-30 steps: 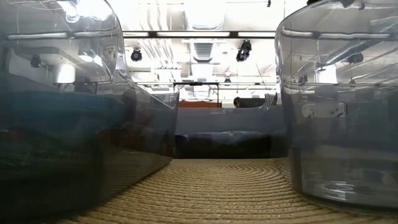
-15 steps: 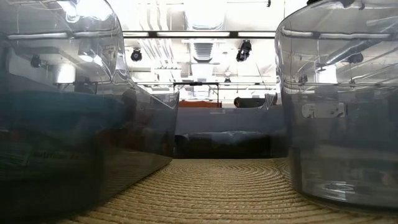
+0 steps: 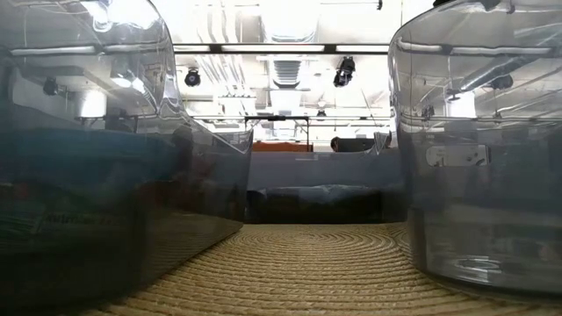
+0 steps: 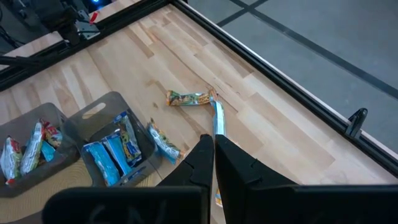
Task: Pick and place Granola Bars by type
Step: Put the yellow granola bar into the bottom right black bin
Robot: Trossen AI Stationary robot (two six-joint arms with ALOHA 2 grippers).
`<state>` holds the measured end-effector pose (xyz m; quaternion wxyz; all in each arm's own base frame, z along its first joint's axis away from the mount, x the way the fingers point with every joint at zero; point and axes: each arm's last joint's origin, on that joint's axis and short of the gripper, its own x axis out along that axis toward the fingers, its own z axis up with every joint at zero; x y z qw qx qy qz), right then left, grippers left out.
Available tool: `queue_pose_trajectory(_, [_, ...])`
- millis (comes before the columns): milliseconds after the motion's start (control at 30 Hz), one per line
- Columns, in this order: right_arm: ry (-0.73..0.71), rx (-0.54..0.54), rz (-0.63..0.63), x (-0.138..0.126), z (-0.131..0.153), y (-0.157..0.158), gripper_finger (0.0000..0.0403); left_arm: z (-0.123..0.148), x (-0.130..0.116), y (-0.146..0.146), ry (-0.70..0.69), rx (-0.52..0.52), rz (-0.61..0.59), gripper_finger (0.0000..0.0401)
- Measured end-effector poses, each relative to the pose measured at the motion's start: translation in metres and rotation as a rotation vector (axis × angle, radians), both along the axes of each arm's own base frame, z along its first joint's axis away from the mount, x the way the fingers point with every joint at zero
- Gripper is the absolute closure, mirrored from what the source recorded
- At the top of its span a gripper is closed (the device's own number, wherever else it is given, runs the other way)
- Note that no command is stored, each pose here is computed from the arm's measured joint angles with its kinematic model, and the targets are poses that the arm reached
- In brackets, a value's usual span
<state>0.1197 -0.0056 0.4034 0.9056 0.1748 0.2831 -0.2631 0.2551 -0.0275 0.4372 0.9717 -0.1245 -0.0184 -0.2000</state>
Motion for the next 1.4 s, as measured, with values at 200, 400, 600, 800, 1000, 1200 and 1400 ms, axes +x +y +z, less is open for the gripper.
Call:
queue_pose_trajectory(200, [-0.001,0.003,-0.002,0.000,0.000,0.000,0.0394,0.010,0.023,-0.006,0.012,0.014,-0.085,0.0353])
queue_pose_trajectory(400, [0.001,0.002,-0.002,0.000,0.000,0.000,0.0394,0.009,0.053,-0.011,0.130,0.059,-0.118,0.0353])
queue_pose_trajectory(600, [0.004,0.002,-0.003,0.000,0.000,0.000,0.0394,-0.002,0.083,-0.016,0.222,0.111,-0.143,0.0353])
queue_pose_trajectory(800, [0.006,0.001,-0.003,0.000,-0.001,0.000,0.0394,-0.018,0.110,-0.019,0.264,0.113,-0.185,0.0353])
queue_pose_trajectory(1000, [0.006,0.001,-0.003,0.000,-0.001,0.000,0.0394,-0.047,0.134,-0.021,0.349,0.117,-0.191,0.0353])
queue_pose_trajectory(1200, [0.005,0.001,-0.004,0.000,0.000,0.000,0.0394,-0.086,0.160,-0.025,0.455,0.108,-0.196,0.0353])
queue_pose_trajectory(1400, [0.006,0.000,-0.004,0.000,-0.001,0.000,0.0394,-0.114,0.175,-0.033,0.526,0.107,-0.216,0.0353])
